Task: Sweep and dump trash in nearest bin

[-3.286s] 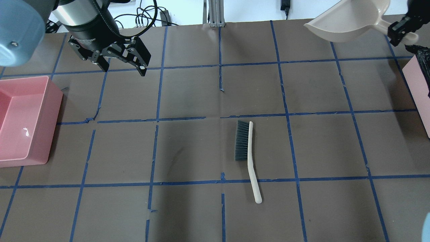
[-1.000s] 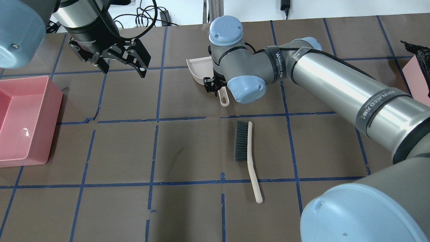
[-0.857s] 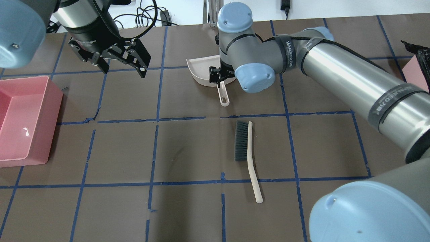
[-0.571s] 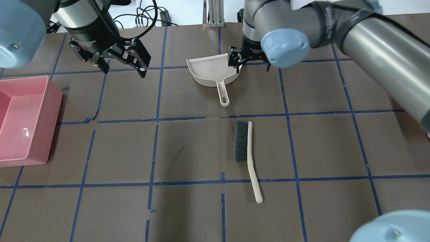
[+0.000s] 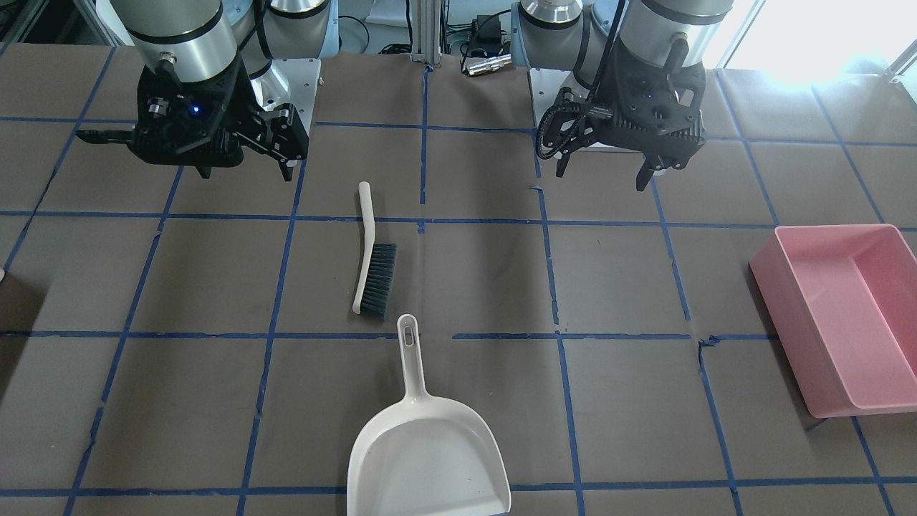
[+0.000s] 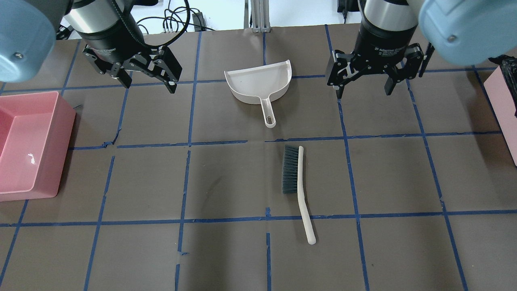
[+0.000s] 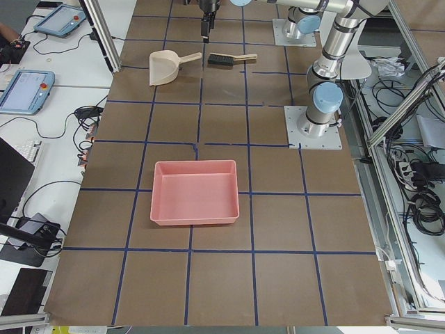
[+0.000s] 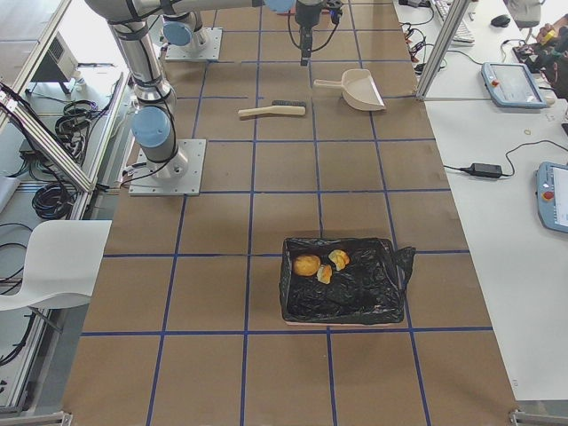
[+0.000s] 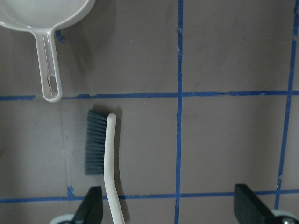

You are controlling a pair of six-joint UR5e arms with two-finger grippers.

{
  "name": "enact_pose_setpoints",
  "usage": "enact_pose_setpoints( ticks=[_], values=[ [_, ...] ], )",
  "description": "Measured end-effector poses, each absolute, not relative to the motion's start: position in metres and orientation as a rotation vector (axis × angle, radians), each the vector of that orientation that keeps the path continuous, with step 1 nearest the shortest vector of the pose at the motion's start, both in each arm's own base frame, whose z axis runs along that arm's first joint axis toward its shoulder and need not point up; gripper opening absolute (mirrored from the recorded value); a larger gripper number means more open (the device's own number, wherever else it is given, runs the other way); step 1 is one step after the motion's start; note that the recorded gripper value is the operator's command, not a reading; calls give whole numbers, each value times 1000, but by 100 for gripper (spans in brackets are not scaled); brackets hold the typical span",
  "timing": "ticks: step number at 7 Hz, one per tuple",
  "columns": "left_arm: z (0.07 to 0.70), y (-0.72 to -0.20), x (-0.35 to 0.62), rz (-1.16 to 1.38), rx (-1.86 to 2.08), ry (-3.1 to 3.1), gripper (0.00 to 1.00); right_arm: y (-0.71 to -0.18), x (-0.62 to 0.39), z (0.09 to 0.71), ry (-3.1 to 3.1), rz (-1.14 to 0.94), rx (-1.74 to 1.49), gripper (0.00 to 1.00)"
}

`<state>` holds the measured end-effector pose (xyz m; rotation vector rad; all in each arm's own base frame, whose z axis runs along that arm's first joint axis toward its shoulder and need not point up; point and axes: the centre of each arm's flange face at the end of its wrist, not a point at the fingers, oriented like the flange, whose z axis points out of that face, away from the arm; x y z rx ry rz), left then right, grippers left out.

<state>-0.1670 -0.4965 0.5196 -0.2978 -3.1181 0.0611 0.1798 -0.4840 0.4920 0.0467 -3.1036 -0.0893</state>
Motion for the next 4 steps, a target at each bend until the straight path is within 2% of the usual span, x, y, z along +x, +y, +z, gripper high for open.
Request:
enact_pose_setpoints(
  ticks=[4],
  values=[
    [515, -497, -165, 50, -297, -3132, 100, -498, 170, 481, -3115, 16, 148, 100]
  ],
)
